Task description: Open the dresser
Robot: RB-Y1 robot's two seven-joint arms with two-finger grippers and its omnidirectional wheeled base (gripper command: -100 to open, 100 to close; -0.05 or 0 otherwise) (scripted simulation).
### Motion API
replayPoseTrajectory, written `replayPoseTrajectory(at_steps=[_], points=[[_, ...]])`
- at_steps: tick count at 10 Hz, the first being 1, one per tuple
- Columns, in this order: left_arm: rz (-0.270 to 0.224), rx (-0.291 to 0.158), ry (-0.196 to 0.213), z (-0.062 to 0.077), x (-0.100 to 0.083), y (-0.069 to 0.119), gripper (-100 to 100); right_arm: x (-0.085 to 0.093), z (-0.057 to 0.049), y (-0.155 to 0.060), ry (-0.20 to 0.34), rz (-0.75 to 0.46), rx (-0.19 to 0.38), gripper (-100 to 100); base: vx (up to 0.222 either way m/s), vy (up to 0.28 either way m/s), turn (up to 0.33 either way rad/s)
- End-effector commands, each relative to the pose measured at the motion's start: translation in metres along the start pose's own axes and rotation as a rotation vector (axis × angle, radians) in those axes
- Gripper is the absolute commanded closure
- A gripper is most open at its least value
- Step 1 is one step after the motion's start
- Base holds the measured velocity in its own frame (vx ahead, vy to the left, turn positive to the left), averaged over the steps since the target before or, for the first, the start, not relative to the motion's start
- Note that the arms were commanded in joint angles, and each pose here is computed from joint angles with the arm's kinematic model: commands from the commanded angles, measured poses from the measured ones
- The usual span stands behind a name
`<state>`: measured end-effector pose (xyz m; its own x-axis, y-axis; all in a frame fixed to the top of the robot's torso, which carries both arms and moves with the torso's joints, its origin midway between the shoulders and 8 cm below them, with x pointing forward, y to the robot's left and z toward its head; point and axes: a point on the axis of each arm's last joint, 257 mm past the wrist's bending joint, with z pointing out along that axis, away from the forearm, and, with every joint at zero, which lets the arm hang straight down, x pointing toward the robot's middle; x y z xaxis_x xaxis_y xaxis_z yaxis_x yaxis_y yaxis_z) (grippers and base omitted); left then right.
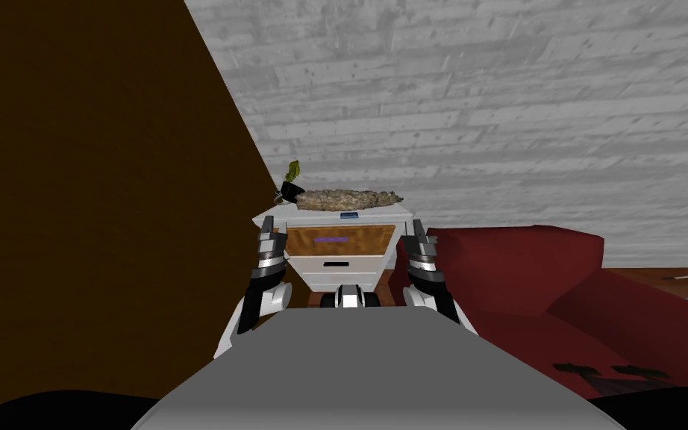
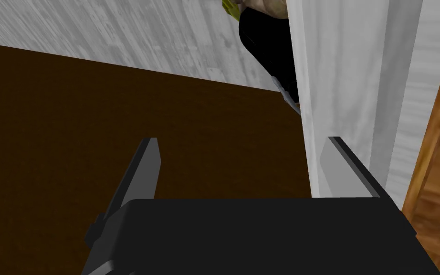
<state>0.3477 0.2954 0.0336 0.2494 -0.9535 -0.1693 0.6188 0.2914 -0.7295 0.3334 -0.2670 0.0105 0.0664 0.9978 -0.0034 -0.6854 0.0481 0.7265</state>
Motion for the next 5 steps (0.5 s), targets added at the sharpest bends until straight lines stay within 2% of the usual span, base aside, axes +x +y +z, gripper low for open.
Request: replayPoseTrajectory(at_steps=[1, 2, 5], points=[[0.015, -0.028, 0.053, -0.001, 0.009, 0.007, -100, 0.000, 0.000, 0.000, 0.000, 0.000, 0.000, 0, -0.023, -0.014, -0.027], [0.021, -0.056, 0.083, -0.002, 0.014, 0.015, -100, 0.000, 0.000, 0.000, 0.000, 0.000, 0.000, 0, -0.037, -0.015, -0.051], [0.024, -0.106, 0.112, -0.005, 0.020, 0.027, -100, 0.000, 0.000, 0.000, 0.000, 0.000, 0.000, 0, -0.030, -0.020, -0.044]])
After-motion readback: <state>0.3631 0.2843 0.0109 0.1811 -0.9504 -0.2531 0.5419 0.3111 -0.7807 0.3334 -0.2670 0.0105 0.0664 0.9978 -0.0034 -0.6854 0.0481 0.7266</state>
